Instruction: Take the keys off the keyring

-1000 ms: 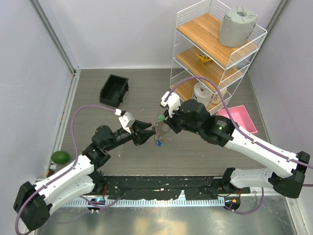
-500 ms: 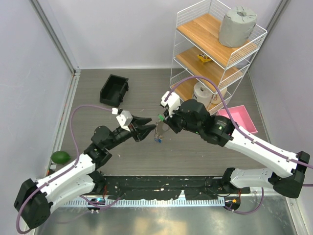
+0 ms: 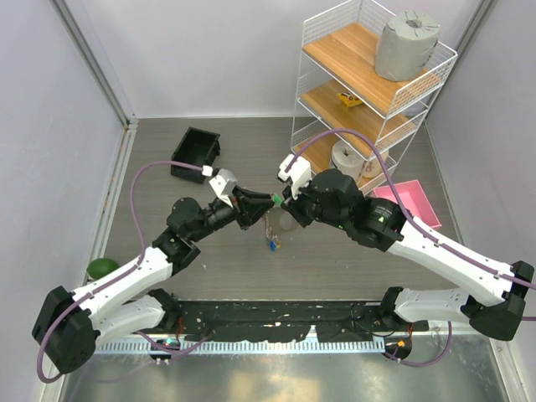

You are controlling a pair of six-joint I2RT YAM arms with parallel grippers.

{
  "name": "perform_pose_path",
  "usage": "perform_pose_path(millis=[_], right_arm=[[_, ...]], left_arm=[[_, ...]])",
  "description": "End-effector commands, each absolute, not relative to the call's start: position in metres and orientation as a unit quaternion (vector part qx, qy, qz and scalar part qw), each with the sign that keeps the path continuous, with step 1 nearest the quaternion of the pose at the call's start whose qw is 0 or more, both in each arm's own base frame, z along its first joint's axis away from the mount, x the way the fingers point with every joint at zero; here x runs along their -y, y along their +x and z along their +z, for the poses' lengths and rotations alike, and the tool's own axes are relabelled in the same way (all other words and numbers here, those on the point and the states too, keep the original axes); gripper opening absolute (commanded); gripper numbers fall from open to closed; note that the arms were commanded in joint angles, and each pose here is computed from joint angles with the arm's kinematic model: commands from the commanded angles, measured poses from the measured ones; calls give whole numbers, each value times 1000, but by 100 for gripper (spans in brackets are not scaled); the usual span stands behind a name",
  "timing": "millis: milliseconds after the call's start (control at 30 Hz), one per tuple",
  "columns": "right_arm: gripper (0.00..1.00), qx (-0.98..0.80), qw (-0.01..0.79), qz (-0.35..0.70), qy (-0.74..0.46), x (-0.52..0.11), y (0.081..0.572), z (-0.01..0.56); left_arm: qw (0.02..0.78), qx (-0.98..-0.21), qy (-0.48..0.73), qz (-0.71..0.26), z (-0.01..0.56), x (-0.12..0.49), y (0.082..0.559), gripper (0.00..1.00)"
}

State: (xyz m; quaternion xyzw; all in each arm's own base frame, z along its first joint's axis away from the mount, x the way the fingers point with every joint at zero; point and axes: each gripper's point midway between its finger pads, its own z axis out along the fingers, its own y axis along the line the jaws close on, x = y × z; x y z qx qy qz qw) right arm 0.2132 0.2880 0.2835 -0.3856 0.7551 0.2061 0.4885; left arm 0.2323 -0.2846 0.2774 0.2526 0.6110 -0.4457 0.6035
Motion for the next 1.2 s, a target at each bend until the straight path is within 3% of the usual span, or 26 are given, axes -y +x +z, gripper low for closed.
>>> perform_pose_path(millis=[0, 400, 800, 933, 1167], right_arm=[[5, -722, 542, 237, -359, -292, 216, 330], [5, -722, 549, 230, -352, -289, 219, 335], [5, -724, 546, 237, -348, -293, 220, 336], [5, -727, 544, 237, -346, -294, 220, 333], [5, -728, 544, 237, -344, -294, 221, 335]], left_arm=[[596, -580, 279, -480, 301, 293, 220, 26], [617, -584, 263, -457, 295, 269, 213, 24], [609, -546, 296, -494, 302, 272, 180, 13], [614, -561, 271, -485, 297, 276, 184, 16], [594, -604, 124, -516, 298, 275, 203, 24]])
